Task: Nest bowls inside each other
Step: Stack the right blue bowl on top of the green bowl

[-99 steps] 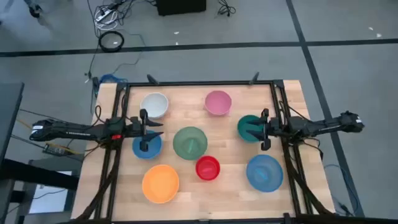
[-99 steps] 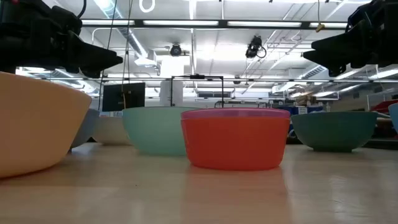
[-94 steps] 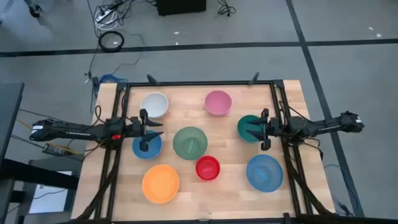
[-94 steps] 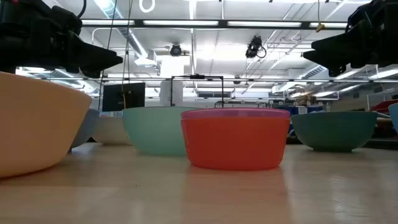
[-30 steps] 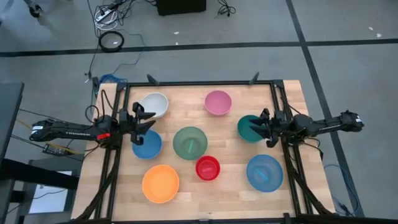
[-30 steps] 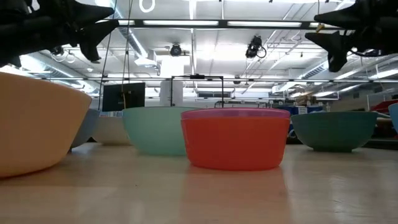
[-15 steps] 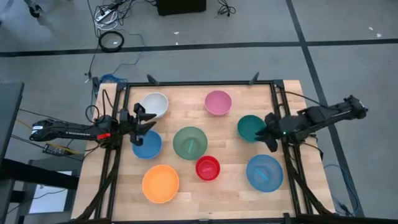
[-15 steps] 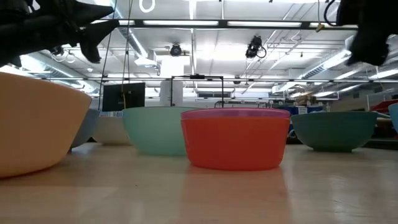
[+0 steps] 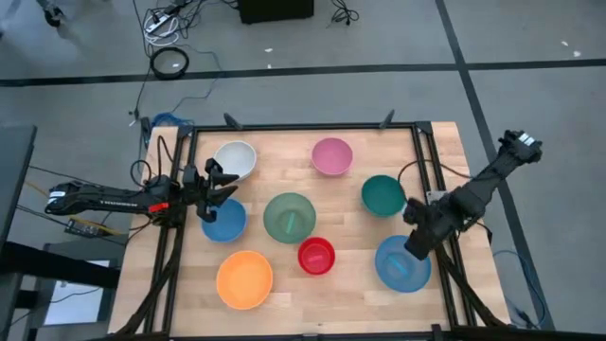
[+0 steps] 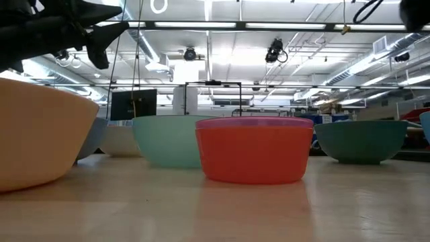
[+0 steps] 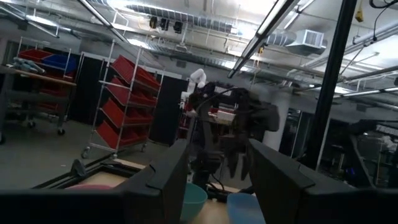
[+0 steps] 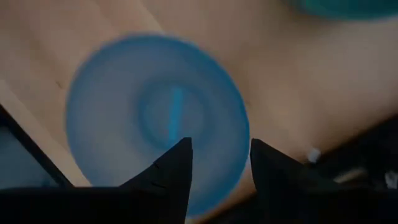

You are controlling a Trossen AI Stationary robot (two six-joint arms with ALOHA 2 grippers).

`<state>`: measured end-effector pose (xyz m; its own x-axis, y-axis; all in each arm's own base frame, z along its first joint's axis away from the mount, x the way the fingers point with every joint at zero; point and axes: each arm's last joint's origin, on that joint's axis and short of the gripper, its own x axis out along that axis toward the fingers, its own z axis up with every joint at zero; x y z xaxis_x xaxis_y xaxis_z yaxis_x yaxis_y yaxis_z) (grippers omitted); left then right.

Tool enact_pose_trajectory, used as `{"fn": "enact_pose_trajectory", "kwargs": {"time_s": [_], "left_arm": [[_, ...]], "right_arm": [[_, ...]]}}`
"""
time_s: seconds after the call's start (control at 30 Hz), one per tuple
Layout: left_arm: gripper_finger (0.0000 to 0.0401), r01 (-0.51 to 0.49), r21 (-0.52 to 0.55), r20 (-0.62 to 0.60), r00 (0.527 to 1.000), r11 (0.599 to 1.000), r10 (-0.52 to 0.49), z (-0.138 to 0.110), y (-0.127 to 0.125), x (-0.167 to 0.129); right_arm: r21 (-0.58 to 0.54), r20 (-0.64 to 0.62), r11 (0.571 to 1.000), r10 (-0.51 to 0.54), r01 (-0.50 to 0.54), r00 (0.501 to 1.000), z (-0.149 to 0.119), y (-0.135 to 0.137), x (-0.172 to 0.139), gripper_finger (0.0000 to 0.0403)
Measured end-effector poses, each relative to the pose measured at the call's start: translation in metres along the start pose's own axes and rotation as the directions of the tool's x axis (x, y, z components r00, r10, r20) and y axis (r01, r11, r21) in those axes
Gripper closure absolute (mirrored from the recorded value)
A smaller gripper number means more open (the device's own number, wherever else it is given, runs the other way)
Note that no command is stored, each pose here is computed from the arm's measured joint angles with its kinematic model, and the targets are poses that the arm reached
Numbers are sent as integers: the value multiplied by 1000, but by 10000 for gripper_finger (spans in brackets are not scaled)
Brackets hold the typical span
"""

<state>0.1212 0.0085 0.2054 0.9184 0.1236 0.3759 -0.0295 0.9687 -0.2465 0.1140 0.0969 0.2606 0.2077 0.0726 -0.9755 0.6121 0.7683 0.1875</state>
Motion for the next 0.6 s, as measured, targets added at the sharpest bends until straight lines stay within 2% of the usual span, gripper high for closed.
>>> {"fn": "enact_pose_trajectory", "kwargs": {"time_s": [0.23,0.37,0.6], "left_arm": [[229,-1,-1,-11,1000,1000,1,-1,0,0],[229,3,-5,5,1000,1000,-3,1,0,0],[229,3,-6,8,1000,1000,-3,1,0,0]], "right_arm": [[-94,-25,967,-242,239,970,-14,9,20,253],[-138,39,946,-291,293,956,-16,15,29,253],[-142,86,928,-336,345,938,-15,22,39,253]]}}
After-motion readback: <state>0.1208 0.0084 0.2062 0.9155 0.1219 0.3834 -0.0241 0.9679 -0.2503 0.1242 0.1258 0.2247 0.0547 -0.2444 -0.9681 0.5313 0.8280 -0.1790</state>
